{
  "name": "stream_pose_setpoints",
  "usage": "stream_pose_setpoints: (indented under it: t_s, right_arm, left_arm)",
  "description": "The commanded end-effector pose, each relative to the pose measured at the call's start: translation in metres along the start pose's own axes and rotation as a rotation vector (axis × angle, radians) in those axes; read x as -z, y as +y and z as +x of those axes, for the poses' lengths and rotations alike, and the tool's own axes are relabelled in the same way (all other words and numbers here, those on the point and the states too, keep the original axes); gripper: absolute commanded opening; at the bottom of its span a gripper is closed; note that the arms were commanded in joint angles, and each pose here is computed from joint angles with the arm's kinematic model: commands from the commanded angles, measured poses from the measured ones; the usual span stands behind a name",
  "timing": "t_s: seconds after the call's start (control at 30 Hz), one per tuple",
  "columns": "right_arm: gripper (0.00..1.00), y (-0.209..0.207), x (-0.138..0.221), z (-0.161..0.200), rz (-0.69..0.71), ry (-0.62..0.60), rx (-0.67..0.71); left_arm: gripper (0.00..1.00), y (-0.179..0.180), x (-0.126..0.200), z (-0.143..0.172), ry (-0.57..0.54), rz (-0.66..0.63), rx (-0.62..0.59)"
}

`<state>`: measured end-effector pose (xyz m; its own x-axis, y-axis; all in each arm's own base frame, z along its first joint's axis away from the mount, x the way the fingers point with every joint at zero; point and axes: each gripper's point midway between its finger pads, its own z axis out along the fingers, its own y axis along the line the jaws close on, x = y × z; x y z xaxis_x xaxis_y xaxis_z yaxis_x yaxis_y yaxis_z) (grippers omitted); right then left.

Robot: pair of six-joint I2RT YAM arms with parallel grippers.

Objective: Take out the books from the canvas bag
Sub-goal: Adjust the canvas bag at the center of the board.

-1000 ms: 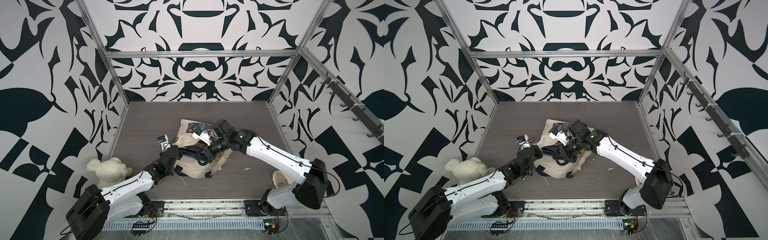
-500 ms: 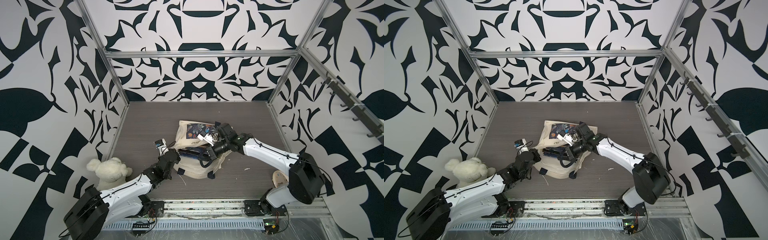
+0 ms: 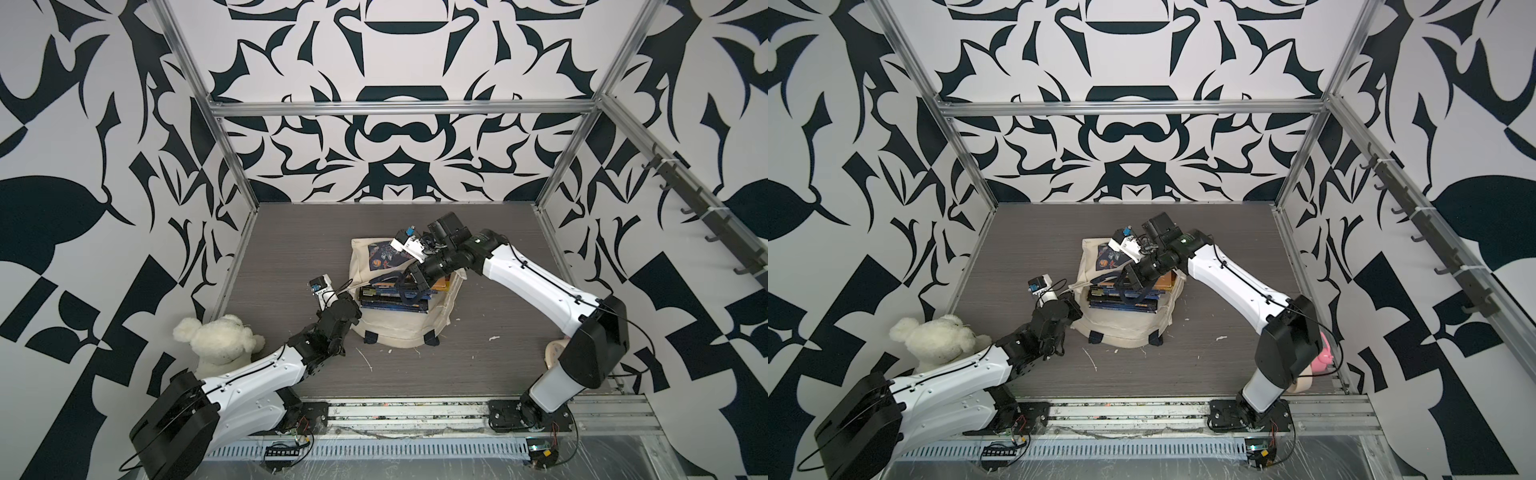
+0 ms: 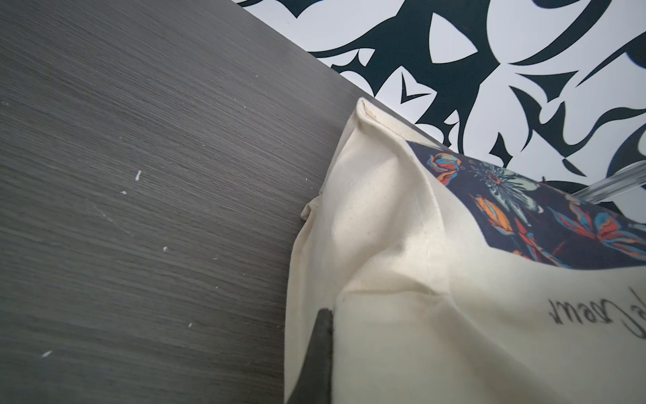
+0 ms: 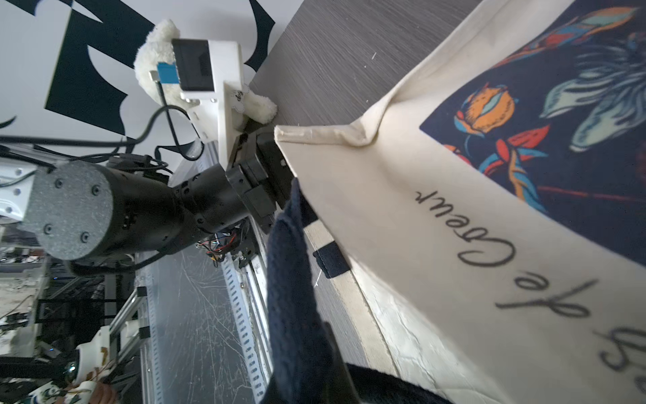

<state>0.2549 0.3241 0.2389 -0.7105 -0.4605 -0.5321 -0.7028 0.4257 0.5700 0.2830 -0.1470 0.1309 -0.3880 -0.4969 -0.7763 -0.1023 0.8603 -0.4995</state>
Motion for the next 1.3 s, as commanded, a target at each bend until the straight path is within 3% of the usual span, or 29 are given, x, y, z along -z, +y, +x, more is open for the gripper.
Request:
stream_pose_setpoints:
  t_s: [0.0,0.1,0.17,0.2,0.3,0.53,0.67,0.87,1.2,1.27]
  right_arm:
    - [0.15,0.0,0.05,-0.027,0.16,-0.132,0.069]
    - [0.39,-0.002,0.056,-0.026,0.195,-0.185,0.048]
    - [0.45,0.006,0.061,-0.023,0.184,-0.238,0.047]
    - [0.54,0.01,0.064,-0.021,0.196,-0.281,0.053]
    - [0.63,0.015,0.074,-0.017,0.275,-0.372,0.054]
    - [0.67,0.043,0.049,0.025,0.264,-0.578,-0.067]
    - [0.67,0.039,0.03,0.059,0.232,-0.77,-0.186]
    - [0.72,0.036,-0.007,0.102,0.237,-0.918,-0.241]
    - [0.87,0.022,-0.046,0.102,0.166,-1.101,-0.295]
    - [0.92,0.008,-0.05,0.105,0.172,-1.132,-0.373]
  left_arm:
    - [0.0,0.051,0.0,0.01,0.003,-0.199,-0.081]
    - [0.0,0.051,0.0,0.013,0.016,-0.196,-0.071]
    - [0.0,0.05,-0.001,0.014,0.022,-0.188,-0.064]
    - [0.0,0.049,-0.001,0.015,0.025,-0.183,-0.059]
    - [0.0,0.045,-0.002,0.017,0.033,-0.158,-0.047]
    - [0.0,0.031,-0.002,0.018,0.061,-0.102,-0.019]
    - [0.0,0.024,-0.001,0.018,0.077,-0.077,0.006]
    - [0.0,0.018,0.002,0.014,0.076,-0.05,0.037]
    - [0.0,0.015,0.005,0.016,0.084,-0.036,0.049]
    - [0.0,0.014,0.006,0.016,0.081,-0.034,0.054]
